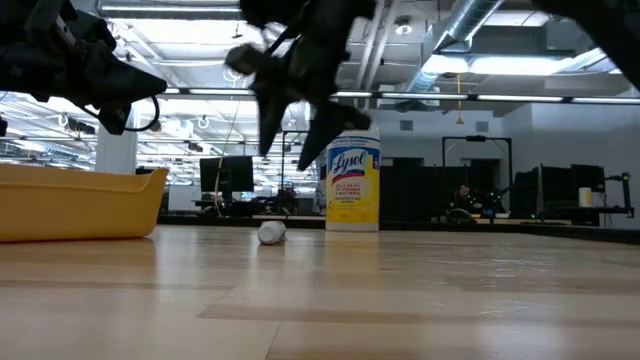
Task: Pick & Place Travel size toiletries
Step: Put the white toothpaste into the white bin
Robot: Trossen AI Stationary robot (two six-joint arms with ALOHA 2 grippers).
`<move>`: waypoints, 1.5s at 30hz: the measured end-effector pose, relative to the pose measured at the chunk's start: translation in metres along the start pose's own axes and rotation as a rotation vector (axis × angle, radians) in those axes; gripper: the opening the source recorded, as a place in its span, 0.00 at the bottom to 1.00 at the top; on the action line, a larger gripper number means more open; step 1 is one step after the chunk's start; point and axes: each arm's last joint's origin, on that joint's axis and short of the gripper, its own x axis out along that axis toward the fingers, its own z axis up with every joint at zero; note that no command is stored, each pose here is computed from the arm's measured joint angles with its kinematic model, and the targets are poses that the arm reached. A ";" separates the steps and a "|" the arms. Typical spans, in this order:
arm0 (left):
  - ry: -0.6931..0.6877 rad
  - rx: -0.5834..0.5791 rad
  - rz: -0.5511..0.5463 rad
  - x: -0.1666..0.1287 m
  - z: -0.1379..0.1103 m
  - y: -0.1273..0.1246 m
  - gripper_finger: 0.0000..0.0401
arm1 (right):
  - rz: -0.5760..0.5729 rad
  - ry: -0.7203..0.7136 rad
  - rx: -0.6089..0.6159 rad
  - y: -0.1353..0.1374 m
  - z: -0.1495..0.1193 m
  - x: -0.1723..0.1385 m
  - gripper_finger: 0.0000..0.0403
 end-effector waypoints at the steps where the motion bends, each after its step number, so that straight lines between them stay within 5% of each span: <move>1: -0.001 0.000 0.000 0.000 0.000 0.000 0.00 | -0.014 0.009 -0.004 0.003 0.004 0.007 0.61; 13: -0.006 -0.002 -0.002 0.000 0.001 0.000 0.00 | -0.168 0.133 -0.005 0.007 0.014 0.079 0.61; 19: -0.013 -0.004 -0.004 0.000 0.001 0.000 0.00 | -0.148 0.145 -0.013 0.010 0.011 0.095 0.59; 29: -0.014 -0.004 -0.004 0.000 0.001 0.000 0.00 | -0.165 0.173 -0.060 0.011 0.005 0.096 0.21; 37: -0.022 -0.007 -0.007 0.000 0.002 -0.001 0.00 | -0.163 0.206 -0.125 0.014 0.000 0.076 0.08; 42: -0.021 -0.007 -0.007 0.000 0.002 -0.001 0.00 | -0.154 0.186 -0.174 0.022 -0.009 0.015 0.06; 45: -0.016 -0.005 -0.005 0.001 0.002 -0.001 0.00 | -0.245 0.175 -0.196 0.025 -0.029 -0.020 0.07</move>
